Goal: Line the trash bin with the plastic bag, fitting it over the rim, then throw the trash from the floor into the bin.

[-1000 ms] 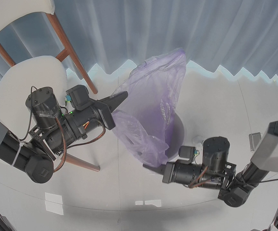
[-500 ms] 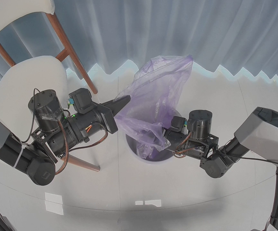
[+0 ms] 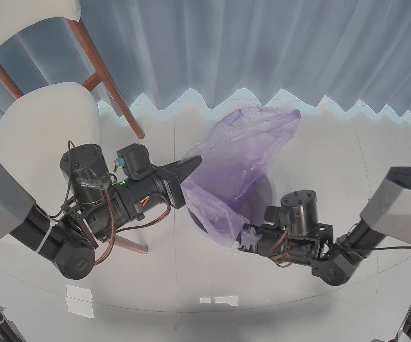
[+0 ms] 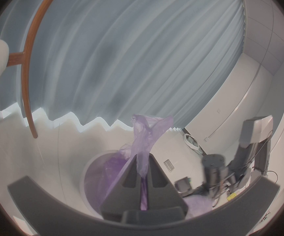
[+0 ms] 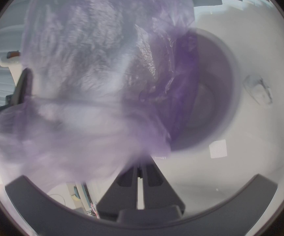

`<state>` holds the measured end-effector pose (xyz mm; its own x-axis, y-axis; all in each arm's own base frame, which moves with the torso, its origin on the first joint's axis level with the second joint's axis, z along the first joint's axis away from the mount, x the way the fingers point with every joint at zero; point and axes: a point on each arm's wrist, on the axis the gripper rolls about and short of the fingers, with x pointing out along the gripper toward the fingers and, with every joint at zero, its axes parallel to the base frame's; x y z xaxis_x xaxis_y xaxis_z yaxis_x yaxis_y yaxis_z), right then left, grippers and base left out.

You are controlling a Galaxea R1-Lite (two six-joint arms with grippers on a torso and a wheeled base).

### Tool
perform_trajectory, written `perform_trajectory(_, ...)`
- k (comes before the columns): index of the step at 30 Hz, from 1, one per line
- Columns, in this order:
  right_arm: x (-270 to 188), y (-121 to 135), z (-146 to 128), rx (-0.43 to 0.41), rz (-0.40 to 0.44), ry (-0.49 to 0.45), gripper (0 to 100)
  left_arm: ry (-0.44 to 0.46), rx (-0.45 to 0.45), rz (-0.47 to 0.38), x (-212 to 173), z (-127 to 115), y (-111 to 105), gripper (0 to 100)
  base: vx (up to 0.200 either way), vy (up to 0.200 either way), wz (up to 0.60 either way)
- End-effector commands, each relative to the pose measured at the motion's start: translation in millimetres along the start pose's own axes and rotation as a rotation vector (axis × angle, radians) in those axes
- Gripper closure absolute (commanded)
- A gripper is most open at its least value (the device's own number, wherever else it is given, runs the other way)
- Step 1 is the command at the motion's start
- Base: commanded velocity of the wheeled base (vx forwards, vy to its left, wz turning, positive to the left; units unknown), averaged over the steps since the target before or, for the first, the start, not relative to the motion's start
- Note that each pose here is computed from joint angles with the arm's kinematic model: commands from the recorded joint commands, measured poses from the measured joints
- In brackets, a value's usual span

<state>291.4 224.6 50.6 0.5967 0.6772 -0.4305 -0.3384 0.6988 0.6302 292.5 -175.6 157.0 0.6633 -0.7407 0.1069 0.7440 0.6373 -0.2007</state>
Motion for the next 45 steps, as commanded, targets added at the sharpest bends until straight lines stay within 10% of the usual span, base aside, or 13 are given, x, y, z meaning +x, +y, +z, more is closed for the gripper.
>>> perform_trajectory(1, -120, 31, -27, -0.020, -0.012, 0.057, 100, 0.077, -0.026, 0.026, 12, -33, 1, 100, 0.000, 0.000, 0.00)
perform_trajectory(18, -197, 45, 19, 0.181, 0.015, -0.159, 100, 0.146, 0.012, -0.040, 24, -83, -15, 100, 0.000, 0.000, 0.00)
perform_trajectory(19, -194, 45, 21, 0.185, 0.011, -0.163, 0, 0.138, 0.027, -0.044, 24, -83, -15, 100, 0.000, 0.000, 0.00)
perform_trajectory(43, -80, 23, 103, 0.317, -0.190, -0.290, 0, 0.087, 0.117, -0.079, 23, -83, -20, 100, 0.000, 0.000, 0.00)
perform_trajectory(44, -78, 22, 103, 0.317, -0.193, -0.289, 100, 0.082, 0.119, -0.078, 23, -81, -20, 100, 0.000, 0.000, 0.00)
perform_trajectory(45, -78, 22, 102, 0.318, -0.194, -0.288, 100, 0.079, 0.119, -0.079, 23, -80, -20, 100, 0.000, 0.000, 0.00)
